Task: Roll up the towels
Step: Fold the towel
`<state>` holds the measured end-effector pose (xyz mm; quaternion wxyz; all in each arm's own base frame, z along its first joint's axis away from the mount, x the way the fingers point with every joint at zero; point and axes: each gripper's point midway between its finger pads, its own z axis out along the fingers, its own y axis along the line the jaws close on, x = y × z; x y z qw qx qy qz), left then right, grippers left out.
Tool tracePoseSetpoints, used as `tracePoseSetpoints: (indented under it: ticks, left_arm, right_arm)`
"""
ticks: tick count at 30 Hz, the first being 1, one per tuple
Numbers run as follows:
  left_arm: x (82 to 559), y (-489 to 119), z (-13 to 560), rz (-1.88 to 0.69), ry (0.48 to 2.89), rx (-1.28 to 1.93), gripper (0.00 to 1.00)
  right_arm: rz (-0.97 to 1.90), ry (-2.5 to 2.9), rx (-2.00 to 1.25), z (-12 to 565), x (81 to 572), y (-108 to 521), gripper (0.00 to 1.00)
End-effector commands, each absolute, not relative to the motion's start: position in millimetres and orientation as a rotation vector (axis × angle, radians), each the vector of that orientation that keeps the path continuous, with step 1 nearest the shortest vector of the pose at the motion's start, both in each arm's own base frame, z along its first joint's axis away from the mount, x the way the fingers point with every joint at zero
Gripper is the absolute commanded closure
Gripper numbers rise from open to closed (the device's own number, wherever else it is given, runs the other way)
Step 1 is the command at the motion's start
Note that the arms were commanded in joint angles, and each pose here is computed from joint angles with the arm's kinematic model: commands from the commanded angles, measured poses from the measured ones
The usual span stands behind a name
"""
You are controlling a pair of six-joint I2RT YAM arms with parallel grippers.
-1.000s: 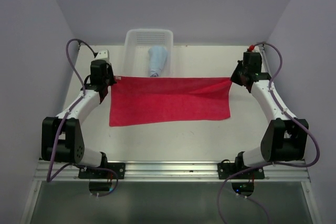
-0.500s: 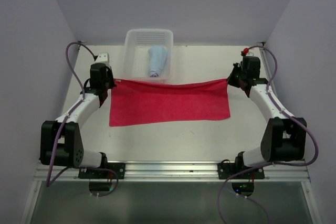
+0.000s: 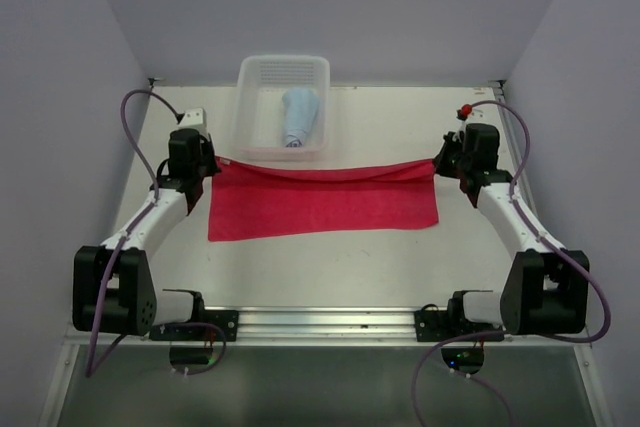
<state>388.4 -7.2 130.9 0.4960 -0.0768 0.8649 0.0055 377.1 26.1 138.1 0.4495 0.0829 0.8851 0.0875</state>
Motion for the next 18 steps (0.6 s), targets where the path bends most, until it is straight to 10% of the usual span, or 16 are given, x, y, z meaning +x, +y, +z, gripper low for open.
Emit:
tracePoseSetpoints:
  ticks: [1,18]
  left_arm:
    - [388,-8,147,-0.025,2.028,-0.212,1.00]
    - [348,8,124,0.061,2.115,-0.283,1.00]
  right_arm:
    - [0.202,2.130,0.171,155,379,23,0.98]
    - [0.106,2.207,0.293,138,342,6,1.00]
